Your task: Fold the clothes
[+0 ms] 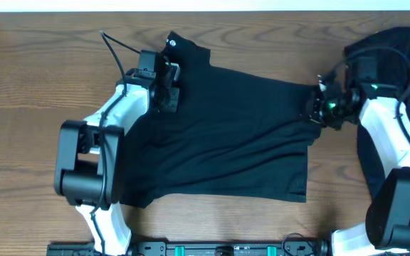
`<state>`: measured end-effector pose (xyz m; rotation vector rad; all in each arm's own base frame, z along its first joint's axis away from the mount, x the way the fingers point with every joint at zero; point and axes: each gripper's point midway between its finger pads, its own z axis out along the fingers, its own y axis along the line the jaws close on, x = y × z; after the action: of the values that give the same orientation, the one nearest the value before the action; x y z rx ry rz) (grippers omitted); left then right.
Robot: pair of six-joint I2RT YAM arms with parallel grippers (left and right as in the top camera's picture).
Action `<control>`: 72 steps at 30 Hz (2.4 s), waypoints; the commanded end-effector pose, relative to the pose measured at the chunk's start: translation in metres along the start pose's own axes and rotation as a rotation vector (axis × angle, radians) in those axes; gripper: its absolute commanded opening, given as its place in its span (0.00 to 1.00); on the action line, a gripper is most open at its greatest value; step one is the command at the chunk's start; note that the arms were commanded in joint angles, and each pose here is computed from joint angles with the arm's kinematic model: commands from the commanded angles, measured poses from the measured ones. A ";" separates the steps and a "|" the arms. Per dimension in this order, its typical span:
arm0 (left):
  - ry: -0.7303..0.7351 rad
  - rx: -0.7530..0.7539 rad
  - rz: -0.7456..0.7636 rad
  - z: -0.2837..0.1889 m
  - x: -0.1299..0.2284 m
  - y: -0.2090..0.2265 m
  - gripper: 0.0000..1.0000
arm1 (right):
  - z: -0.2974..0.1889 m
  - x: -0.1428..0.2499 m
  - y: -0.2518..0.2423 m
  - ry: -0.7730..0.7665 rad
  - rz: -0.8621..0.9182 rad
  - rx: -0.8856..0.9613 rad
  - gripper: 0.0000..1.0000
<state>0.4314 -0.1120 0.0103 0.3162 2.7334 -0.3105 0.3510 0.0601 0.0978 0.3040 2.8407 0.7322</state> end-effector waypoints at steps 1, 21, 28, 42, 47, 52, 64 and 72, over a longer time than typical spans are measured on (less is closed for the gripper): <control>0.043 -0.042 -0.003 0.026 0.014 0.019 0.10 | -0.003 -0.006 0.022 -0.015 -0.118 0.026 0.01; -0.171 -0.163 -0.373 -0.078 -0.098 0.149 0.40 | 0.028 0.026 0.026 0.040 -0.140 0.258 0.15; -0.061 -0.162 -0.413 -0.132 -0.068 0.133 0.51 | 0.054 0.049 -0.002 0.186 -0.091 0.332 0.21; 0.233 -0.137 -0.469 -0.223 0.027 0.075 0.46 | 0.072 0.057 -0.047 0.286 -0.083 0.453 0.28; 0.313 -0.132 -0.488 -0.241 0.052 0.064 0.25 | 0.059 0.066 -0.054 0.359 -0.044 0.348 0.32; 0.231 -0.186 -0.481 -0.284 0.062 0.055 0.26 | 0.052 0.080 -0.051 0.431 -0.015 0.237 0.33; 0.076 -0.297 -0.568 -0.341 0.129 0.031 0.47 | 0.065 0.137 -0.029 0.595 -0.094 0.261 0.34; 0.198 -0.288 -0.631 -0.297 0.170 0.030 0.48 | 0.072 0.161 -0.049 0.611 -0.067 0.427 0.36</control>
<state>0.1935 0.0217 0.2225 -0.5686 2.9228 -0.0454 0.2159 0.1033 -0.0020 -0.0255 3.5308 0.3896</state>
